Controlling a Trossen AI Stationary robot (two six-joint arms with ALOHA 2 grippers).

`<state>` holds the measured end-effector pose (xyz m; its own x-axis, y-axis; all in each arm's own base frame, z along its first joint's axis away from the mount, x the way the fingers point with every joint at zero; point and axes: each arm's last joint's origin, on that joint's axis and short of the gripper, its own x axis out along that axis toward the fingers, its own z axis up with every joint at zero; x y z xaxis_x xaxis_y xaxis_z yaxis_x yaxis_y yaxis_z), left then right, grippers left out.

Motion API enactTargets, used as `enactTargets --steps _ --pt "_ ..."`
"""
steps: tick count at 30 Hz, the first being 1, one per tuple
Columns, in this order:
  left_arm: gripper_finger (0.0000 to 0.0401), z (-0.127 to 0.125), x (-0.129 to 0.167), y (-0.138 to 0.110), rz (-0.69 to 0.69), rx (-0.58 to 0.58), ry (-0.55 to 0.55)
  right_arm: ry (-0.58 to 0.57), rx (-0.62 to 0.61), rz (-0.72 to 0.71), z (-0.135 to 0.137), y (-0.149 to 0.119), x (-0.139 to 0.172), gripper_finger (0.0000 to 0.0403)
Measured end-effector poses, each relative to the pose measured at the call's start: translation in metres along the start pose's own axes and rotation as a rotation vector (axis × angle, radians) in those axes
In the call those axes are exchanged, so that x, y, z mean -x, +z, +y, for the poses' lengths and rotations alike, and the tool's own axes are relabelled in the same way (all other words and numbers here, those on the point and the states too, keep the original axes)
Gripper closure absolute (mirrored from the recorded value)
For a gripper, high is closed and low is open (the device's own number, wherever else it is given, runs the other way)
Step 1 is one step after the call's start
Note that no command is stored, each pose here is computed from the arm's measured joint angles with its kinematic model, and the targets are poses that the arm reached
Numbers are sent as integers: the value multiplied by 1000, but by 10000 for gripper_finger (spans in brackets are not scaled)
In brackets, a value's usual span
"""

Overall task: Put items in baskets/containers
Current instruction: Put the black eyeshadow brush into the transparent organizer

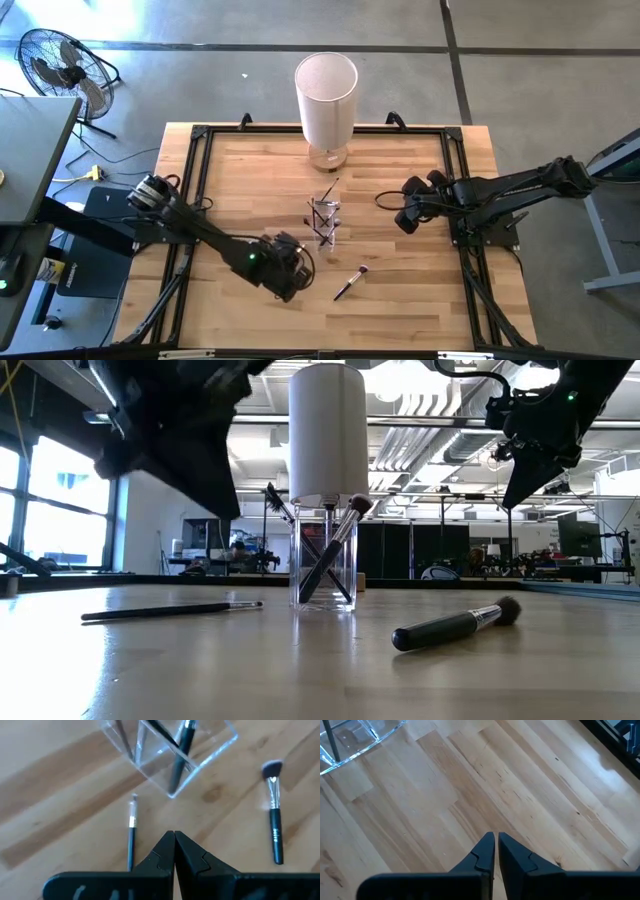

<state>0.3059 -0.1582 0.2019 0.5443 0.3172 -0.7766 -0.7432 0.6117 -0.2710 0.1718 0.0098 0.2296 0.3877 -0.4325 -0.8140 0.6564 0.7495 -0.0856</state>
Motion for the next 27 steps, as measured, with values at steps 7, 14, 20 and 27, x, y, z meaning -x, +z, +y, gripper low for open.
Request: enactTargets --steps 7,14,20,27 --pt "399 13 -22 7 117 41 6 18 -5 15 1 0 0 384" --pt "359 22 -37 23 270 33 22 20 -21 18 1 0 0 385" --pt "315 24 -57 21 370 -29 14 24 -27 22 1 -1 0 384" --pt "307 23 -72 11 409 -87 20 24 -27 21 1 -1 0 385"
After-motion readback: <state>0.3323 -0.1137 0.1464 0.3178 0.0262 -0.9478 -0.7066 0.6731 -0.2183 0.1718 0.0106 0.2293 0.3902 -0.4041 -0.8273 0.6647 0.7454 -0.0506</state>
